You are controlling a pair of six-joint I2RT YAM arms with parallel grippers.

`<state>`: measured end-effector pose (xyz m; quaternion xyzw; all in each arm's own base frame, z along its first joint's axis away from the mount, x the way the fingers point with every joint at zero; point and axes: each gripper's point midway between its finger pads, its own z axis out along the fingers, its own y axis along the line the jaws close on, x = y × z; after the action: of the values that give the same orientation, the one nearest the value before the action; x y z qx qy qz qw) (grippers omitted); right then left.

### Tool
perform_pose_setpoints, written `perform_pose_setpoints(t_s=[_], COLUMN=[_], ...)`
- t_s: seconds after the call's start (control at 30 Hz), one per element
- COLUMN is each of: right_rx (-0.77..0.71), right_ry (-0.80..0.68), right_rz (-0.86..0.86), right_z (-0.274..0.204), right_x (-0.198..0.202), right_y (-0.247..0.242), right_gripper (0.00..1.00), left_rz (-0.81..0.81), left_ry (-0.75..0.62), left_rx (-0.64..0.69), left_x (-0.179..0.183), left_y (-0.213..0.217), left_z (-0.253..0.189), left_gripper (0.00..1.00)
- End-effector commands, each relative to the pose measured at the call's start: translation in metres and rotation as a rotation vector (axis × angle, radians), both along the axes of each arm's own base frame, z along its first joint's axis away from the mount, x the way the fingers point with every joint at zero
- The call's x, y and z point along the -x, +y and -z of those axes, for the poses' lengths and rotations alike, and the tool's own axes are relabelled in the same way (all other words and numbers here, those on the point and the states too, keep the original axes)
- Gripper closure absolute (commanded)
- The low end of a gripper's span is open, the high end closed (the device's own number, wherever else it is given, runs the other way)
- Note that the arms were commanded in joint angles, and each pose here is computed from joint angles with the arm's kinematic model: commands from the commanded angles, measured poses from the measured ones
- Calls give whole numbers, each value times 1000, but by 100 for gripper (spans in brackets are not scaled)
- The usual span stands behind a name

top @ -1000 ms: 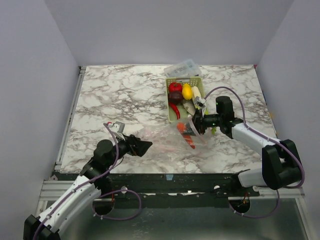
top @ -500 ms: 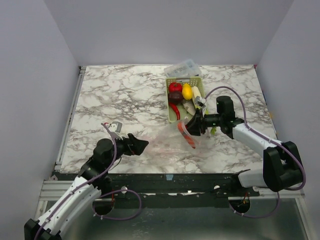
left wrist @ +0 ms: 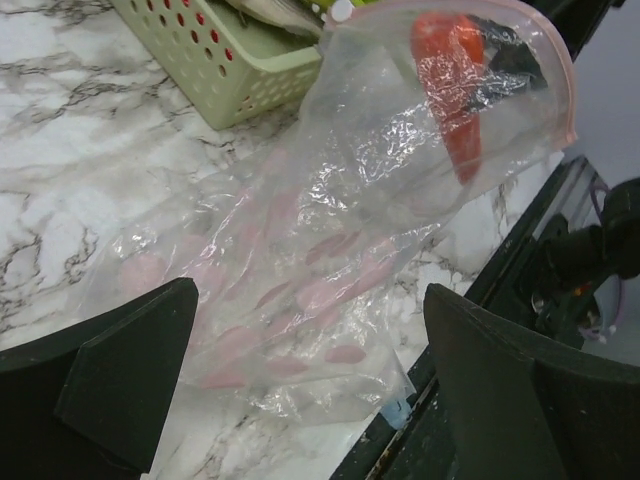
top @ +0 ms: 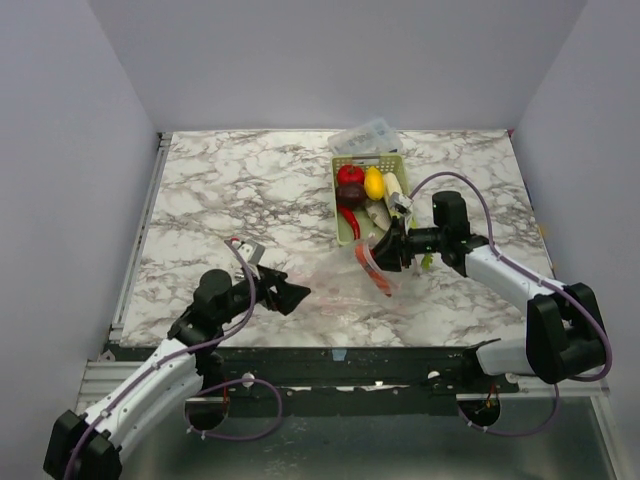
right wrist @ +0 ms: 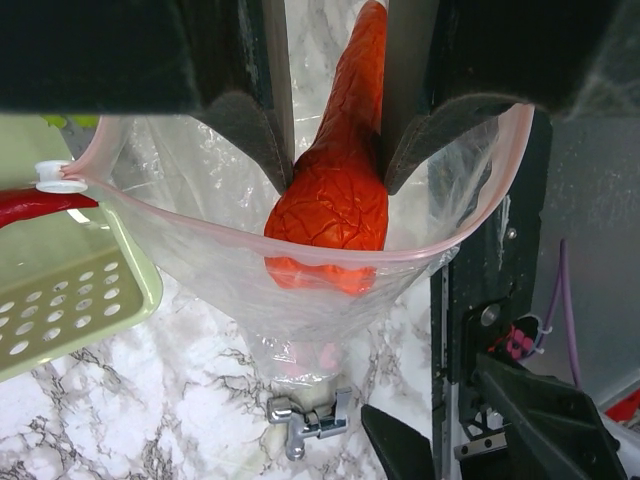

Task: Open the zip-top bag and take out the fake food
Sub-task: Pick up the fake vegetable from the zipper food storage bag.

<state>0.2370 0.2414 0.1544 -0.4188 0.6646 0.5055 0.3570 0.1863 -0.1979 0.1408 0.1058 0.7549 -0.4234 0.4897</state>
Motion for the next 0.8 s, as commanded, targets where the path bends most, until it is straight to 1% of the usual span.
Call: perform_pose_setpoints(t_s=[0.0, 0.13, 0.23, 0.37, 0.47, 0.53, 0.63, 0.77], right_rx=[-5, -5, -8, -3, -4, -2, -2, -1], right_ry=[-25, -41, -48, -27, -26, -27, -28, -28], right_rz=[-25, -28, -31, -38, -43, -41, -40, -39], right_z=[-8, -9, -10, -8, -8, -8, -8, -8], right_x=[1, 1, 2, 5, 6, 6, 6, 5], right_y=[2, 2, 2, 1, 1, 1, 1, 1], right_gripper=[96, 96, 96, 96, 96, 96, 96, 96], left_rz=[256, 352, 383, 435, 448, 428, 413, 374], left_ry=[-236, -253, -292, -279, -271, -273, -263, -220], left_rx=[-46, -107, -144, -181, -210, -220, -225, -241], left_x=[-1, -11, -19, -24, -29, -34, -39, -46], left_y=[-35, -56, -68, -82, -91, -94, -97, -96], left_z=[-41, -41, -40, -30, -22, -19, -15, -6], left_gripper=[1, 1, 1, 1, 1, 2, 6, 19])
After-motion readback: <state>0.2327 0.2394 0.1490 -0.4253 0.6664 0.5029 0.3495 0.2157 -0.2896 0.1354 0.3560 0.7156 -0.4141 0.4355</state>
